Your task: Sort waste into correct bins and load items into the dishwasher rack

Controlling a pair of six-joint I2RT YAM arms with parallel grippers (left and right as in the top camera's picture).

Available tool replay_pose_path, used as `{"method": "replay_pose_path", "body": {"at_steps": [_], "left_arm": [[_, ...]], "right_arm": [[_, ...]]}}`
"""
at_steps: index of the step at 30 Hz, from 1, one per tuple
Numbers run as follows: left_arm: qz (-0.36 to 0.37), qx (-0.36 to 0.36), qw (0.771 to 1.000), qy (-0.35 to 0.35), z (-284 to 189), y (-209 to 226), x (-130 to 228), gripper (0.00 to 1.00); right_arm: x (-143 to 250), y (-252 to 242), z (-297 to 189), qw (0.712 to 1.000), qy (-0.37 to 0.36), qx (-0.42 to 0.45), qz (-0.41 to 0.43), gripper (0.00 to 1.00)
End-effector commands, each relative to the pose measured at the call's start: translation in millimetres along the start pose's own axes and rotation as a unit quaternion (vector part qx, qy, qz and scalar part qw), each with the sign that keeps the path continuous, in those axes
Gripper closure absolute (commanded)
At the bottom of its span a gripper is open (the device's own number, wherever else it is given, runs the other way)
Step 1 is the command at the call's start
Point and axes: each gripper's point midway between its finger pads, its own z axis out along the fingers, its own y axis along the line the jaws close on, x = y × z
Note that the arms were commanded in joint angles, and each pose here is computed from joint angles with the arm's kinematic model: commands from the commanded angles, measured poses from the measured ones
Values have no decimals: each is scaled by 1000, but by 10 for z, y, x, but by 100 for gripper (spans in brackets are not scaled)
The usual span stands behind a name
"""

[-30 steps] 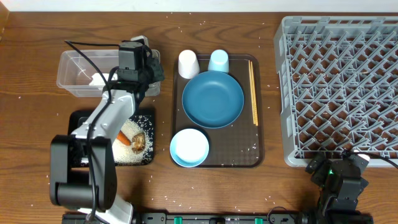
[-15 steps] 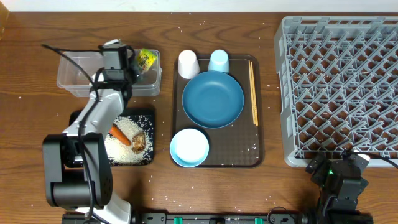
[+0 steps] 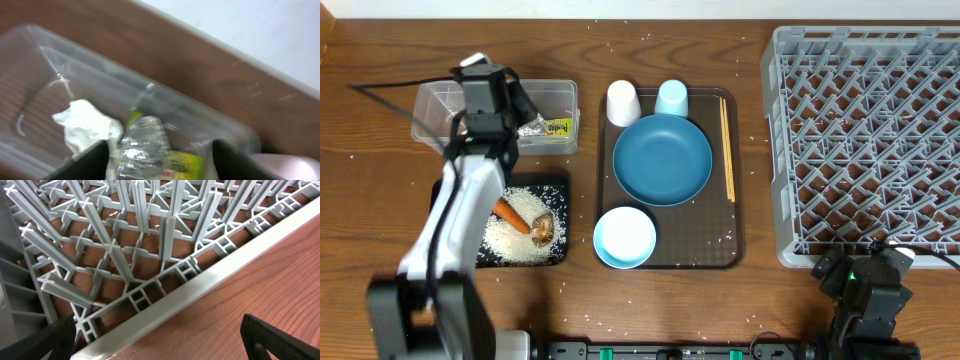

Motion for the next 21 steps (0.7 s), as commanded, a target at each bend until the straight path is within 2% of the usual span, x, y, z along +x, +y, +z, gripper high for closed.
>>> {"method": "replay_pose_path", "body": {"at_steps": [1,4,6,9,14,21], "left_arm": [[-2,71,997,-10,-513,-251,-166,15],[1,101,995,23,-826,-298,-45,8],[3,88,994,59,-1019,-197,136,2],[7,58,993,101,-1167,-29,350,2],[21,-39,988,150,-1275,375,627,2],[31,-70,973,218,-1380,535,933,2]], "right_arm": [[-48,-23,-23,1000,-7,5,-1,1],[-48,-23,-23,1000,-7,5,-1,1],[-48,-23,-23,1000,-7,5,-1,1],[-48,-23,-23,1000,-7,5,-1,1],[-48,-23,-23,1000,-7,5,-1,1],[-48,-23,-23,1000,-7,5,-1,1]]}}
